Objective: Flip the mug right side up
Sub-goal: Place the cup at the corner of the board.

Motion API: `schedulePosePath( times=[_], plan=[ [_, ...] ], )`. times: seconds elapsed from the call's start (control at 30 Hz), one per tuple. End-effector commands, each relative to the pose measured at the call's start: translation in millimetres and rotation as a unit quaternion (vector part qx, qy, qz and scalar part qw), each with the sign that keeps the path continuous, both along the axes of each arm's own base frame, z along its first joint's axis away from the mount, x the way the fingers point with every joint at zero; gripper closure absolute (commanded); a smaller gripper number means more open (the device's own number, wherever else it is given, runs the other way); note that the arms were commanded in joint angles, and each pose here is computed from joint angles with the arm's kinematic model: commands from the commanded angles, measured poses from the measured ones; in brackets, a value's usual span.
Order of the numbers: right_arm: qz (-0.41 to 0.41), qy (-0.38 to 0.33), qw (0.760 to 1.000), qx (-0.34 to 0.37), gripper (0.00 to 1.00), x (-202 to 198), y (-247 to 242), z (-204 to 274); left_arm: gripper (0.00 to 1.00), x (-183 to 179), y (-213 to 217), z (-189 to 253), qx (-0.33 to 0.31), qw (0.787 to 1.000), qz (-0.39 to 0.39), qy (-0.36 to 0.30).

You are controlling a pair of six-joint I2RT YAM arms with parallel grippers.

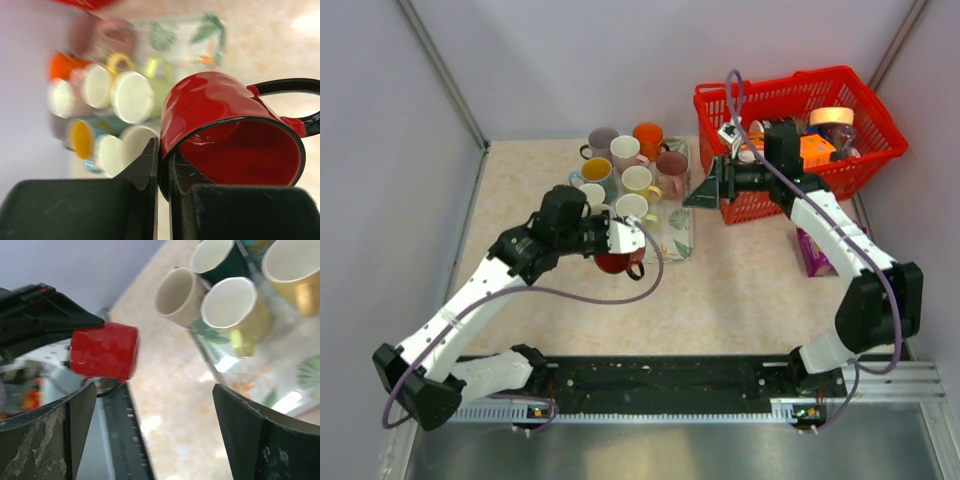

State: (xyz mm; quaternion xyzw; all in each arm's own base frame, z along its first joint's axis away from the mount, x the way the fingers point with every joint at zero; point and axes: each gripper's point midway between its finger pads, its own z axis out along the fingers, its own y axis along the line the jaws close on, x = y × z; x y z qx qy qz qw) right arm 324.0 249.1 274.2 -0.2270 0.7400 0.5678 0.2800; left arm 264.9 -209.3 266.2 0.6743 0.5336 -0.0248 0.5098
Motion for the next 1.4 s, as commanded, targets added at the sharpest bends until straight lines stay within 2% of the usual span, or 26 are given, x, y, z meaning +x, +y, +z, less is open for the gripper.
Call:
schedulePosePath(
  times=[0.0, 0.07, 0.17, 0.2, 0.27, 0.5, 0.57, 0.67, 0.9, 1.07, 1.13, 1.23, 1.37],
  plan=[
    [-0.127, -0.215, 0.953, -0.169, 0.01, 29, -47, 6, 1.00, -44, 29, -68, 0.071, 0.942, 0.149, 0.292],
    [-0.155, -0.225, 0.944, -0.184, 0.01, 31, -56, 7, 1.00, -58, 29, -89, 0.084, 0.897, 0.203, 0.383],
    [-0.172, -0.210, 0.944, -0.186, 0.01, 29, -59, 5, 1.00, -59, 24, -112, 0.072, 0.843, 0.289, 0.447],
    [-0.175, -0.206, 0.945, -0.187, 0.01, 27, -61, 3, 1.00, -57, 21, -118, 0.061, 0.837, 0.304, 0.452],
    [-0.175, -0.204, 0.945, -0.189, 0.01, 22, -62, -1, 1.00, -43, 17, -121, 0.031, 0.837, 0.330, 0.435],
    [-0.161, -0.202, 0.949, -0.179, 0.01, 8, -60, -3, 1.00, -42, 2, -149, 0.022, 0.801, 0.357, 0.481],
    [-0.155, -0.207, 0.950, -0.177, 0.02, 5, -59, -2, 0.97, -44, 0, -157, 0.028, 0.793, 0.357, 0.493],
    [-0.143, -0.218, 0.948, -0.181, 0.03, 0, -60, -4, 0.91, -45, -1, -165, 0.034, 0.788, 0.357, 0.500],
    [-0.123, -0.227, 0.947, -0.191, 0.05, -8, -61, -16, 0.88, -41, -2, -176, 0.038, 0.789, 0.357, 0.499],
    [-0.114, -0.235, 0.944, -0.202, 0.05, -8, -63, -25, 0.72, -39, 3, -174, 0.042, 0.791, 0.367, 0.488],
    [-0.109, -0.234, 0.944, -0.206, 0.05, -8, -64, -30, 0.68, -41, 4, -170, 0.044, 0.792, 0.364, 0.488],
    [-0.087, -0.242, 0.943, -0.210, 0.06, -14, -60, -36, 0.66, -41, 4, -153, 0.034, 0.801, 0.356, 0.481],
    [-0.006, -0.296, 0.925, -0.238, 0.06, -42, -33, -51, 0.64, -27, 10, -107, -0.020, 0.828, 0.351, 0.438]
  ],
)
